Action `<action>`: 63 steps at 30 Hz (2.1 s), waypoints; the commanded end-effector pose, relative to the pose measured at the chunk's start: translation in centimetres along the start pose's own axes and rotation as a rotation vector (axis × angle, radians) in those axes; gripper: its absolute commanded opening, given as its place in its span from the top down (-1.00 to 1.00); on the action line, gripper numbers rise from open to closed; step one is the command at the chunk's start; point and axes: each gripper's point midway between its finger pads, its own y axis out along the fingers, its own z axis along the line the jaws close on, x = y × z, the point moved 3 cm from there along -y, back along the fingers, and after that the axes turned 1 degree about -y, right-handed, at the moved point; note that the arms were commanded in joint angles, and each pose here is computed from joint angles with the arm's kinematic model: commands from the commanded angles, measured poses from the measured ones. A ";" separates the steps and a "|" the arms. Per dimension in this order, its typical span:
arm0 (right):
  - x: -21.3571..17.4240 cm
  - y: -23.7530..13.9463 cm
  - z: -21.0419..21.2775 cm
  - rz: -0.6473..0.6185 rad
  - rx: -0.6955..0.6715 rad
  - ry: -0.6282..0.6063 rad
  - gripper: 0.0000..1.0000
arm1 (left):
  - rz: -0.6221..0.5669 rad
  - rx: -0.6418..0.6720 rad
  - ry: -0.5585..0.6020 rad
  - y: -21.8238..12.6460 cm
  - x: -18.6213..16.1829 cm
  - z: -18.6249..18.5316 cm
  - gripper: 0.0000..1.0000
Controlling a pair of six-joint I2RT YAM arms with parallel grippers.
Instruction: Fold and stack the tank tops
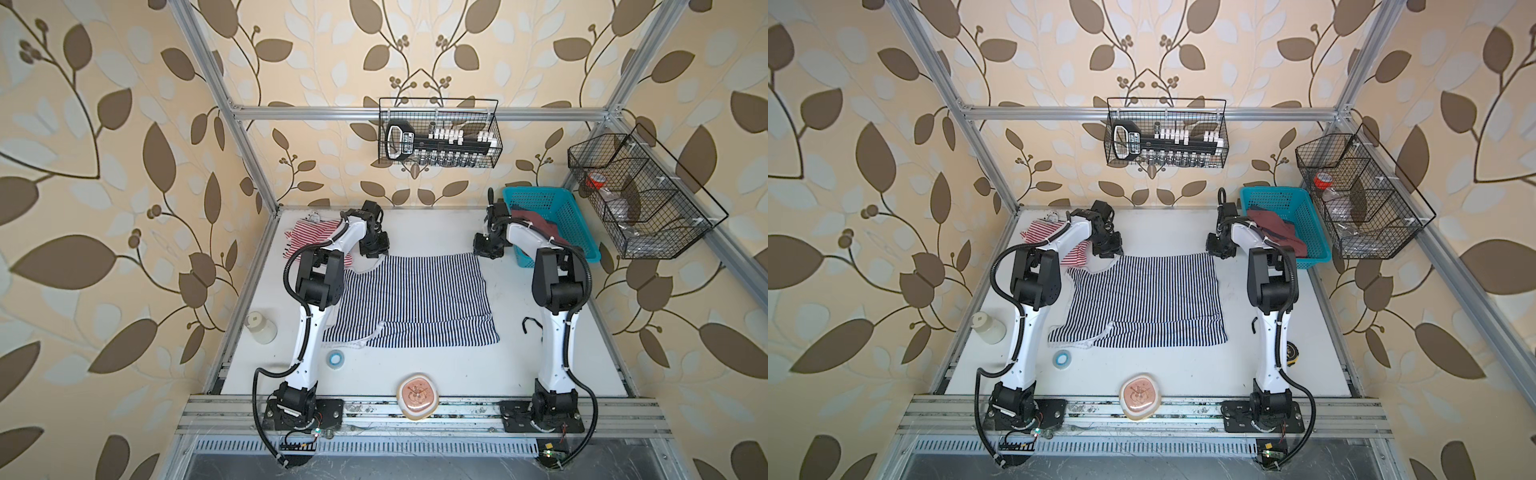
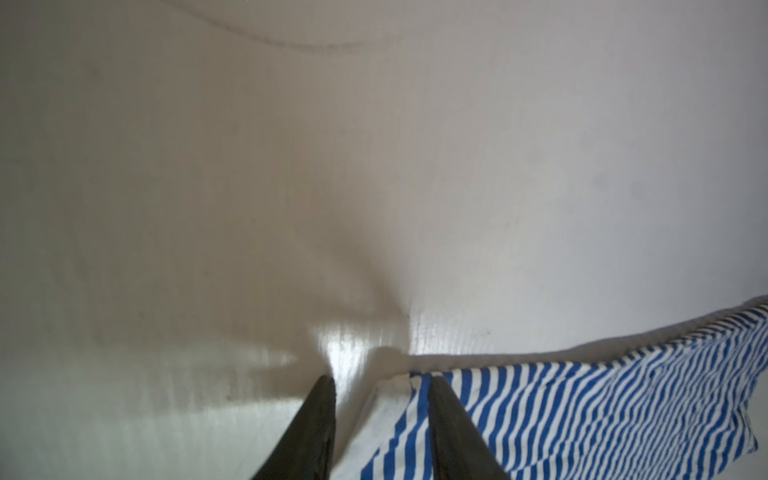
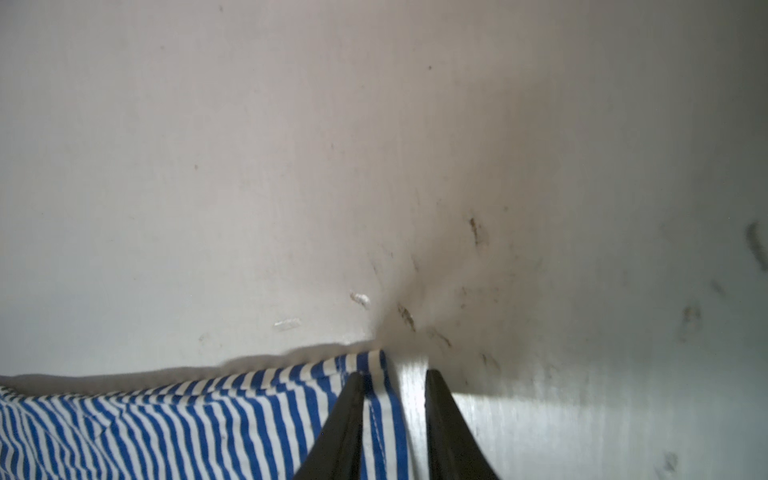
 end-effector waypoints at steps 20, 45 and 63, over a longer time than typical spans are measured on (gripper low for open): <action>0.5 1.1 1.0 0.038 0.056 -0.005 0.55 | 0.002 -0.026 0.015 -0.4 0.3 -0.7 0.39; 0.2 -0.2 1.1 0.035 0.056 -0.026 1.00 | -0.025 -0.028 0.021 -1.2 0.7 -0.9 0.98; -2.1 -5.0 1.1 -0.069 0.099 -0.046 1.00 | -0.070 -0.022 0.044 -4.5 -1.4 -0.5 1.00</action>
